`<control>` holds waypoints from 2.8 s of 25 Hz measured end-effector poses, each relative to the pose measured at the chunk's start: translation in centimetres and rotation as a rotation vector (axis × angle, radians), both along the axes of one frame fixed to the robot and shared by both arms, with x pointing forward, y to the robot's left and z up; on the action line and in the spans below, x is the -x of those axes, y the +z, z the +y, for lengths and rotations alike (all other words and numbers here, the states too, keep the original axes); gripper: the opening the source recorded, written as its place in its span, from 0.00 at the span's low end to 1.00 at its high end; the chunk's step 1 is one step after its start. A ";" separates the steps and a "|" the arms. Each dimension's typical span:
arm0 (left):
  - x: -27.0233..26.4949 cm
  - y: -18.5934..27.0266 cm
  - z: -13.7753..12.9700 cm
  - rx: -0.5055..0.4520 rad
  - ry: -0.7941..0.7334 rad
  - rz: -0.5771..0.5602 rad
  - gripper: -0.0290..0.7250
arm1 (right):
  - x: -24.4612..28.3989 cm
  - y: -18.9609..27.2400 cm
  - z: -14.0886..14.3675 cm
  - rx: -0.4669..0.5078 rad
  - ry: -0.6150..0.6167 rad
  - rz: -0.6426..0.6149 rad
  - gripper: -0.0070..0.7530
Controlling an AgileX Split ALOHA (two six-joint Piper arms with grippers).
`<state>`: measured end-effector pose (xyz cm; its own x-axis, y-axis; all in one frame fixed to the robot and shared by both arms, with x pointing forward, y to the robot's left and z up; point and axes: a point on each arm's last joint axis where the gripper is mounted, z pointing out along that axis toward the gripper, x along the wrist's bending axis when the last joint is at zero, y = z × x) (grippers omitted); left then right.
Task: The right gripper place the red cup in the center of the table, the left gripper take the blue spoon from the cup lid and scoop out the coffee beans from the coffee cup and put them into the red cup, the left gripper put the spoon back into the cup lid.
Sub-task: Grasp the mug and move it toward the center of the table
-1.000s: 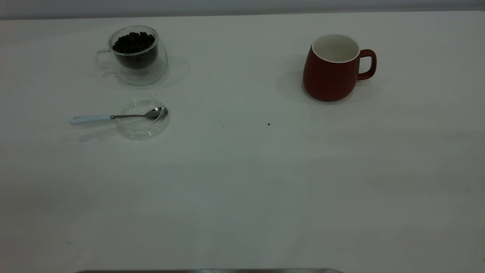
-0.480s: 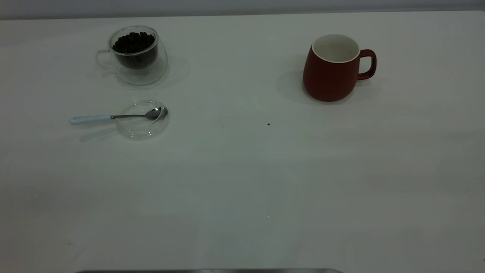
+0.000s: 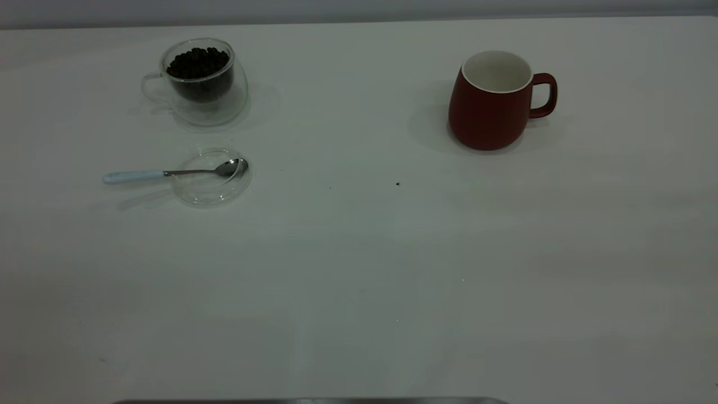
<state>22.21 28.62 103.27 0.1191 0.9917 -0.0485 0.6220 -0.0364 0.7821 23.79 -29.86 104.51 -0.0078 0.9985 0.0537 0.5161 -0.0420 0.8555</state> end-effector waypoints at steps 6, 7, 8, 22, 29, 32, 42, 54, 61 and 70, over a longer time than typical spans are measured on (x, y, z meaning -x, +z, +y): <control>0.0 0.0 0.0 0.001 0.001 0.000 0.55 | -5.0 1.1 0.5 -0.064 0.004 0.046 0.67; 0.0 0.0 0.0 0.001 0.001 0.000 0.55 | -6.0 1.1 0.7 -0.070 0.013 0.057 0.68; 0.0 0.0 0.0 0.001 0.001 0.000 0.55 | -7.2 0.9 0.9 -0.082 0.022 0.088 0.68; 0.0 0.0 0.0 0.001 0.001 0.000 0.55 | -21.8 -5.5 2.4 -0.136 0.105 0.285 0.69; 0.0 0.0 0.0 -0.001 0.000 0.000 0.55 | -30.1 -9.0 2.8 -0.101 0.147 0.357 0.69; 0.0 0.0 0.0 0.000 0.000 0.000 0.55 | -33.8 -10.8 3.1 -0.112 0.158 0.379 0.69; 0.0 0.0 0.0 -0.001 -0.001 0.000 0.55 | -42.7 -17.6 4.6 -0.227 0.235 0.468 0.69; 0.0 0.0 0.0 -0.001 -0.001 0.000 0.55 | -43.9 -21.4 5.7 -0.337 0.291 0.520 0.69; 0.0 0.0 0.0 -0.001 -0.001 0.000 0.55 | -44.1 -22.3 6.6 -0.363 0.313 0.486 0.69; 0.0 0.0 0.0 0.002 0.001 0.000 0.55 | -44.2 -22.8 8.5 -0.353 0.352 0.475 0.69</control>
<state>22.21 28.61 103.27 0.1185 0.9917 -0.0501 0.6222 -0.0348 0.7821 67.96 -21.34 81.71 -0.2236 0.8630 0.4529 0.8657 -0.0376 0.4991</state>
